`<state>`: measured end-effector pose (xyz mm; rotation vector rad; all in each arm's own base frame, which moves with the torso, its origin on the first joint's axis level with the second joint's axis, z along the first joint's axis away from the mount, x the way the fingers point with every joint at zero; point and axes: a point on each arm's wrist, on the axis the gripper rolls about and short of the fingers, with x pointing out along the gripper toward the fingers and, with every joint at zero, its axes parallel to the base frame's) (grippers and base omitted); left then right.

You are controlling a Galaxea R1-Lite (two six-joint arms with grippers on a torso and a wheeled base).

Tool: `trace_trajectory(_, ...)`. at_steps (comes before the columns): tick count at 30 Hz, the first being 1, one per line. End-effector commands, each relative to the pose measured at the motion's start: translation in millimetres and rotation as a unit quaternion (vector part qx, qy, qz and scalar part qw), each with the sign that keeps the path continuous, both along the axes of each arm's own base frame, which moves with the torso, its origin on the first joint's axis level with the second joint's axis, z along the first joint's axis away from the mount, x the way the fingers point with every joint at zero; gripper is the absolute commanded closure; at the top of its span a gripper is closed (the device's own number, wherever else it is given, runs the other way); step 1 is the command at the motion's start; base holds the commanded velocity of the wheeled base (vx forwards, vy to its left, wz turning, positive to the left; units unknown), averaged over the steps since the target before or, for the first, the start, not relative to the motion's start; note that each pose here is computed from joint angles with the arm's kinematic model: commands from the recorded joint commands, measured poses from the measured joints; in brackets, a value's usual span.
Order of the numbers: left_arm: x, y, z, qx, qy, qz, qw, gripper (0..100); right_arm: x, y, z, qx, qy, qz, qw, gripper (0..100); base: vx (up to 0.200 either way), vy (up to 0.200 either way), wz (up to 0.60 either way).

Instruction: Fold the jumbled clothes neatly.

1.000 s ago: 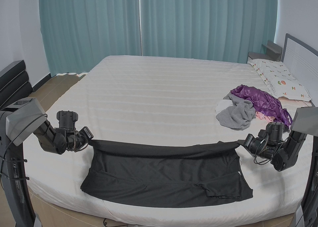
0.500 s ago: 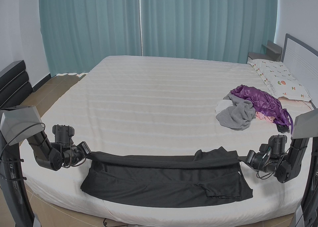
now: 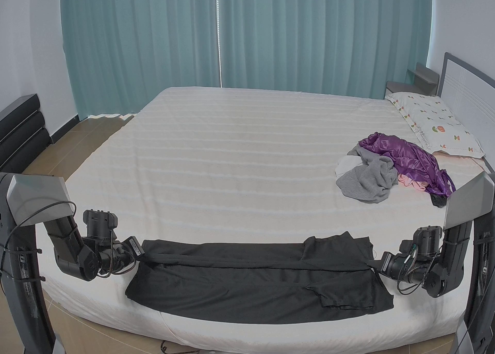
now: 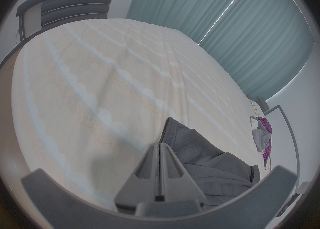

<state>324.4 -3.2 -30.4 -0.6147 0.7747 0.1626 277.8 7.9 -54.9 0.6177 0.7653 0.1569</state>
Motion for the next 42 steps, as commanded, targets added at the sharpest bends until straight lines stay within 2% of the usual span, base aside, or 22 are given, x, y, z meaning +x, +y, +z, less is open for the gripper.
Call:
trace_trajectory(1, -1.7, -0.2, -3.0, -0.001, 0.006, -0.001, 1.0000, 0, -1.8, 0.0, -5.1, 0.000, 0.010, 0.000, 0.9999, 100, 0.000, 0.000, 0.00)
trace_trajectory(2, -2.7, -0.1, -3.3, 0.000, 0.007, 0.000, 1.0000, 0, -1.8, 0.9, -5.1, 0.000, 0.010, 0.002, 0.9999, 100, 0.000, 0.000, 0.00)
trace_trajectory(3, -4.2, -0.1, -3.5, 0.000, 0.009, -0.001, 1.0000, 0, -1.7, 0.9, -4.6, 0.000, 0.010, 0.002, 1.0000, 0, 0.000, 0.000, 0.00)
trace_trajectory(8, -7.9, -0.1, -0.6, -0.001, 0.009, 0.000, 1.0000, 0, 3.7, -0.4, 5.7, 0.004, -0.013, -0.003, 0.9999, 0, 0.000, 0.000, 0.00)
trace_trajectory(11, -7.1, 2.7, 16.3, -0.006, -0.016, 0.007, 0.9998, 0, 18.5, -2.2, 19.4, 0.011, -0.050, -0.009, 0.9987, 0, 0.000, 0.000, 0.00)
trace_trajectory(14, -2.5, 3.7, 23.6, -0.013, -0.032, 0.012, 0.9993, 0, 28.3, -0.4, 19.8, 0.029, -0.056, -0.020, 0.9978, 0, 0.000, 0.000, 0.00)
trace_trajectory(17, 15.7, 5.3, 30.8, -0.027, -0.059, 0.025, 0.9976, 0, 42.9, 4.0, 18.4, 0.085, -0.051, -0.051, 0.9938, 0, 0.000, 0.000, 0.00)
trace_trajectory(19, 28.4, 4.2, 33.8, -0.037, -0.073, 0.026, 0.9963, 0, 51.8, 3.5, 14.1, 0.107, -0.048, -0.067, 0.9908, 0, 0.000, 0.000, 0.00)
trace_trajectory(23, 46.8, -0.9, 17.4, -0.041, -0.069, 0.019, 0.9966, 0, 52.0, 3.4, 7.5, 0.108, -0.041, -0.072, 0.9907, 0, 0.000, 0.000, 0.00)
trace_trajectory(24, 53.1, -4.4, 5.8, -0.040, -0.062, 0.013, 0.9972, 0, 50.7, 4.0, 7.9, 0.109, -0.037, -0.070, 0.9909, 0, 0.000, 0.000, 0.00)
trace_trajectory(26, 57.9, -7.3, -4.0, -0.029, -0.058, 0.002, 0.9979, 0, 50.6, 4.1, 7.9, 0.109, -0.037, -0.069, 0.9910, 0, 0.000, 0.000, 0.00)
trace_trajectory(30, 57.2, -8.5, -7.2, -0.010, -0.056, -0.017, 0.9982, 0, 50.3, 4.1, 7.7, 0.109, -0.036, -0.069, 0.9910, 0, 0.000, 0.000, 0.00)
trace_trajectory(39, 54.1, -9.4, -13.5, 0.011, -0.047, -0.031, 0.9983, 0, 47.6, 4.5, 7.8, 0.108, -0.033, -0.068, 0.9913, 0, 0.000, 0.000, 0.00)
trace_trajectory(40, 54.1, -10.5, -13.5, 0.012, -0.047, -0.033, 0.9983, 100, 47.2, 4.5, 7.7, 0.108, -0.033, -0.068, 0.9913, 0, 0.000, 0.000, 0.00)
trace_trajectory(42, 54.1, -11.6, -14.4, 0.013, -0.047, -0.032, 0.9983, 100, 47.3, 4.5, 7.8, 0.109, -0.033, -0.068, 0.9912, 0, 0.000, 0.000, 0.00)
